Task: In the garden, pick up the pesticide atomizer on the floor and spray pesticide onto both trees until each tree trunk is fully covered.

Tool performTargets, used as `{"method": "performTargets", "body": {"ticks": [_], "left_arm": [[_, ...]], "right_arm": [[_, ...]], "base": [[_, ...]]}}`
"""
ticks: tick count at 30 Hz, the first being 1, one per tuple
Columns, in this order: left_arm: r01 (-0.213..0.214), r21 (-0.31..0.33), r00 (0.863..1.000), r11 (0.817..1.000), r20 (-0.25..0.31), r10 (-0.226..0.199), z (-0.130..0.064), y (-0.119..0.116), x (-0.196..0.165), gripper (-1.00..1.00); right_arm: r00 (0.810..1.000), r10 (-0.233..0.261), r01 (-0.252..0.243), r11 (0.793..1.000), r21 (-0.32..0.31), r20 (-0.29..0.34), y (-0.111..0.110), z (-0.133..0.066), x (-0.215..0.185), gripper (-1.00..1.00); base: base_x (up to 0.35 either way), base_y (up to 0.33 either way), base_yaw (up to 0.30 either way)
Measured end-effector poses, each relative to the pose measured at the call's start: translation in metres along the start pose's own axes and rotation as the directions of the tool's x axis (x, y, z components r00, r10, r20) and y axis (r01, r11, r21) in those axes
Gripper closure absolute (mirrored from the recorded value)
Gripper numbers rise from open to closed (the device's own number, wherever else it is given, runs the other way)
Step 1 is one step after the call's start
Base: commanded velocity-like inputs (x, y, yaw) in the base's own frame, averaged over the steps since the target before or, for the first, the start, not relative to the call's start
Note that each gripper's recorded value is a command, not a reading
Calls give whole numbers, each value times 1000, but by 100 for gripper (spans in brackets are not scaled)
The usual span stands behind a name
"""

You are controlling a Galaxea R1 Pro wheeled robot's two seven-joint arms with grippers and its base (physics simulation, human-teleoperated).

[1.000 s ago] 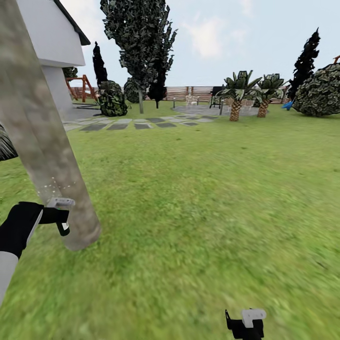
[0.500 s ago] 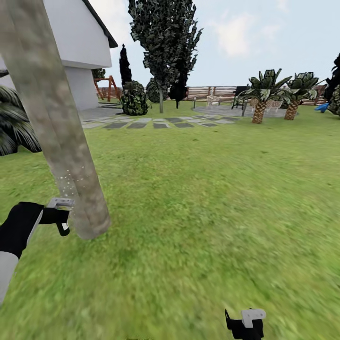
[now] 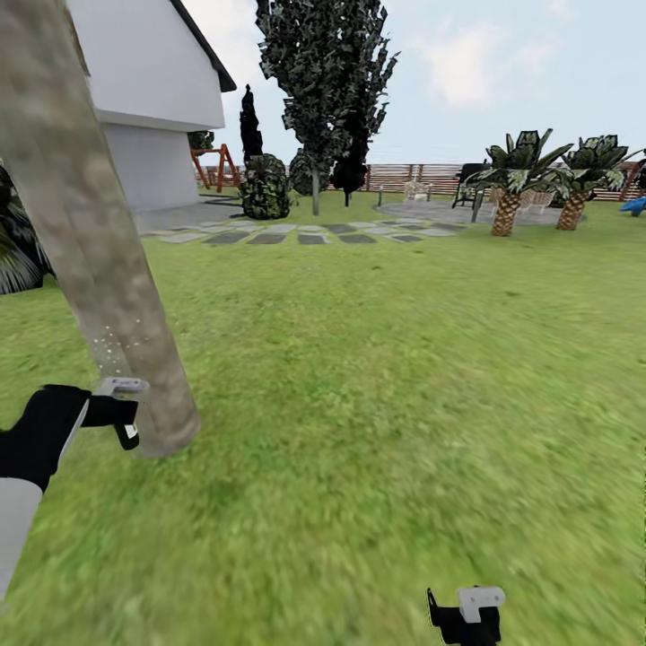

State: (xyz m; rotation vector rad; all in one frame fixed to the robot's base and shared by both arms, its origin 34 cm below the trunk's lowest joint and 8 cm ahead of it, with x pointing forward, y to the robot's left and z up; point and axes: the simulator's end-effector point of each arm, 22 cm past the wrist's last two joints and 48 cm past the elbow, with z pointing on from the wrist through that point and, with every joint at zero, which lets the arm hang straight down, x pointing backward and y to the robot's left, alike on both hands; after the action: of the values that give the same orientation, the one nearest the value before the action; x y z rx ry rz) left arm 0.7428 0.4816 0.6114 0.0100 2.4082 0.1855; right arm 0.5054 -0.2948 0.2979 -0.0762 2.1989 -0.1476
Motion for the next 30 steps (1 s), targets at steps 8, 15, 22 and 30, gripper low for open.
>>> {"method": "performTargets", "body": {"ticks": [8,15,22,30], "left_arm": [[-9,-125,1000,992,-17,6,-2,37,7,100],[-4,-169,999,986,-49,-4,-1,57,28,100],[1,-136,998,991,-58,-9,13,16,32,100],[83,-224,989,971,-100,-107,17,54,77,100]], "right_arm": [[1000,0,0,1000,-1,0,0,0,0,-100],[1000,-1,1,1000,-1,0,0,0,0,-100],[1000,-1,1,1000,-1,0,0,0,0,-100],[1000,-2,2,1000,-2,0,1,0,0,-100]], "base": [[157,-256,6],[144,-256,218],[156,-255,274],[200,-221,275]]}}
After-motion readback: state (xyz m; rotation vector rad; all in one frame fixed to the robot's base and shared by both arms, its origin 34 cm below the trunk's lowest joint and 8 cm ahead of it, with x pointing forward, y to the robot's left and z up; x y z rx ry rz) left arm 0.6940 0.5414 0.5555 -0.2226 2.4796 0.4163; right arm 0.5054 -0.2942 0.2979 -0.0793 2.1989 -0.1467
